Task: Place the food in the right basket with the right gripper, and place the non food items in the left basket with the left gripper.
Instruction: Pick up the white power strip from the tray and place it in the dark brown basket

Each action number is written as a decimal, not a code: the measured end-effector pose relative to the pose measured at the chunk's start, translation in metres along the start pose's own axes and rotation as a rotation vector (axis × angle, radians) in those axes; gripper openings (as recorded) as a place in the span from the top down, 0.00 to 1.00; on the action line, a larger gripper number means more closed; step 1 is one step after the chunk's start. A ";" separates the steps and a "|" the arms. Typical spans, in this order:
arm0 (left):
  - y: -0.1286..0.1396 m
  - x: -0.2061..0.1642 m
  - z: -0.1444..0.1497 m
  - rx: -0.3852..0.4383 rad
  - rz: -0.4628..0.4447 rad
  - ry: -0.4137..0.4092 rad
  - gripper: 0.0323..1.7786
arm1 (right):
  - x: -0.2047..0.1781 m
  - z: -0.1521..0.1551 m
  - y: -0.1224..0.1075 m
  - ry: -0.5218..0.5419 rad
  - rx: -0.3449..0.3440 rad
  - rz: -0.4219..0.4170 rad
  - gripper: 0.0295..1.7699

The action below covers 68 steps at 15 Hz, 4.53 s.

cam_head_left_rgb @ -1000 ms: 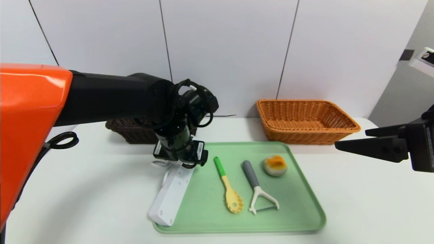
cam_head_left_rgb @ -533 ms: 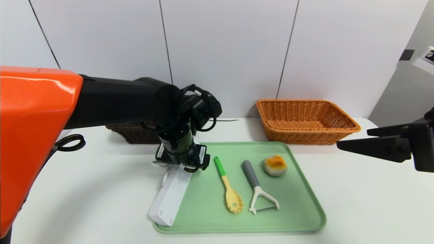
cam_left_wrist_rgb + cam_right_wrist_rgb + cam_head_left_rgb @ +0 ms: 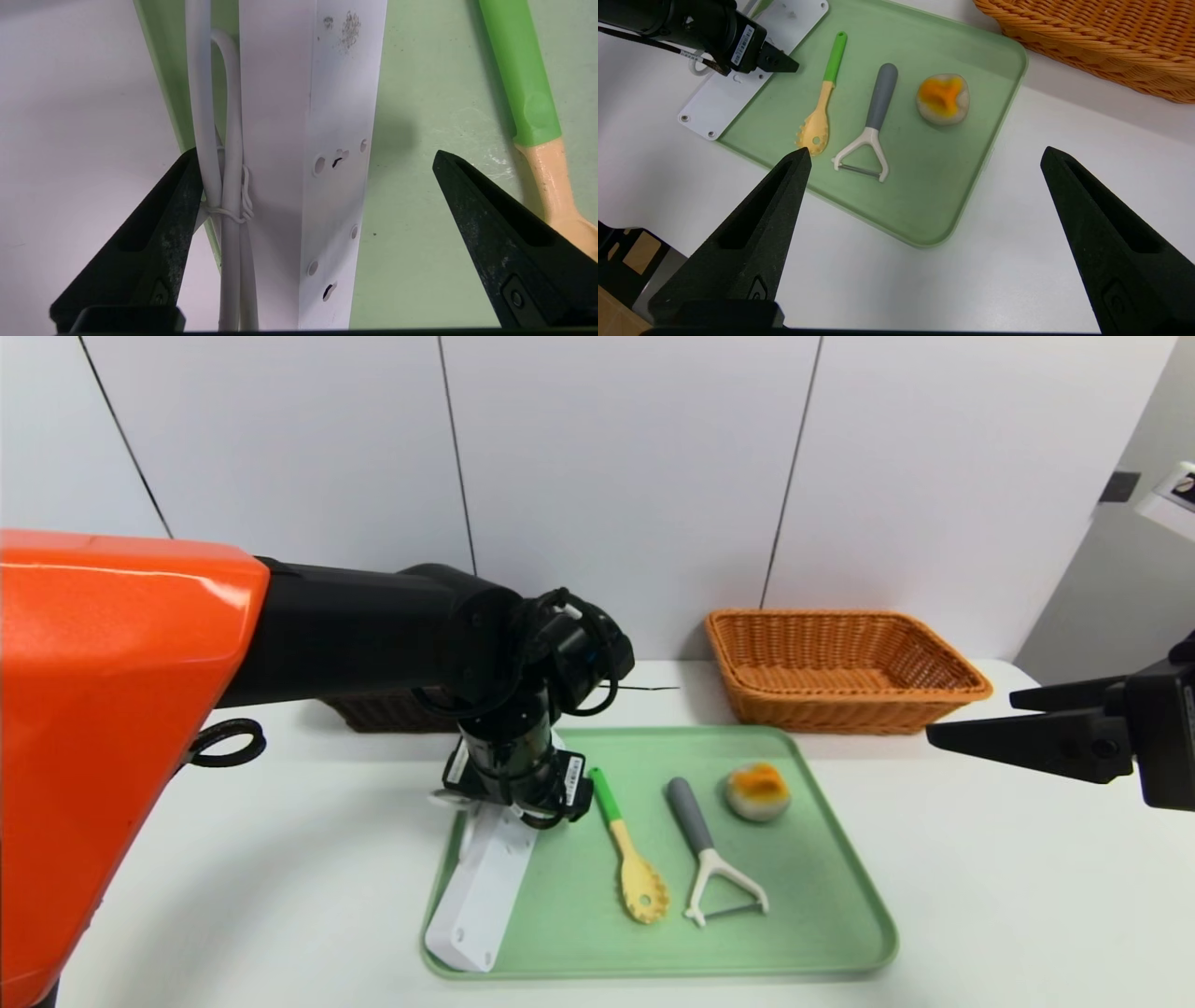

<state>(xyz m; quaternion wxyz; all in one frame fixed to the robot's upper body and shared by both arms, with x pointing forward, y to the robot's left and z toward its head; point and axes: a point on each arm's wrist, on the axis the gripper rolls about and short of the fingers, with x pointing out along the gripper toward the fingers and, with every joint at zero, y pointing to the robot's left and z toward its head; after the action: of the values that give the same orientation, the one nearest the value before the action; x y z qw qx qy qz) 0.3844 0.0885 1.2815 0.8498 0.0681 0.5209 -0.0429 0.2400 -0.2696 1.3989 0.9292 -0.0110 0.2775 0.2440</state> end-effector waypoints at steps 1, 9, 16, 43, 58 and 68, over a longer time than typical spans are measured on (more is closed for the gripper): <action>0.000 0.002 -0.001 0.001 0.003 0.005 0.05 | 0.000 0.000 0.000 0.000 0.000 0.000 0.04; -0.005 0.015 -0.001 0.006 0.015 0.029 0.05 | 0.000 0.000 0.000 0.002 0.001 -0.002 0.04; -0.005 0.016 0.000 0.002 0.021 0.025 0.33 | 0.000 0.000 0.000 0.003 0.002 -0.002 0.04; 0.025 -0.074 -0.004 0.011 -0.069 -0.126 0.46 | -0.001 0.001 0.000 -0.005 0.000 0.000 0.04; 0.091 -0.143 0.028 -0.013 -0.061 -0.392 0.47 | -0.006 0.000 0.000 -0.016 -0.002 -0.002 0.04; 0.140 -0.148 0.058 0.606 0.240 -0.566 0.47 | -0.008 -0.001 0.001 -0.020 -0.002 0.000 0.04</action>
<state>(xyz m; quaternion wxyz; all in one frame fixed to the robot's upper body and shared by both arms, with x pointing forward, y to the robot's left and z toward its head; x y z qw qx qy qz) 0.3886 0.2176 1.4498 0.8997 0.3602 0.2196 -0.1119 0.2338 -0.2724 1.4022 0.9319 -0.0095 0.2679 0.2443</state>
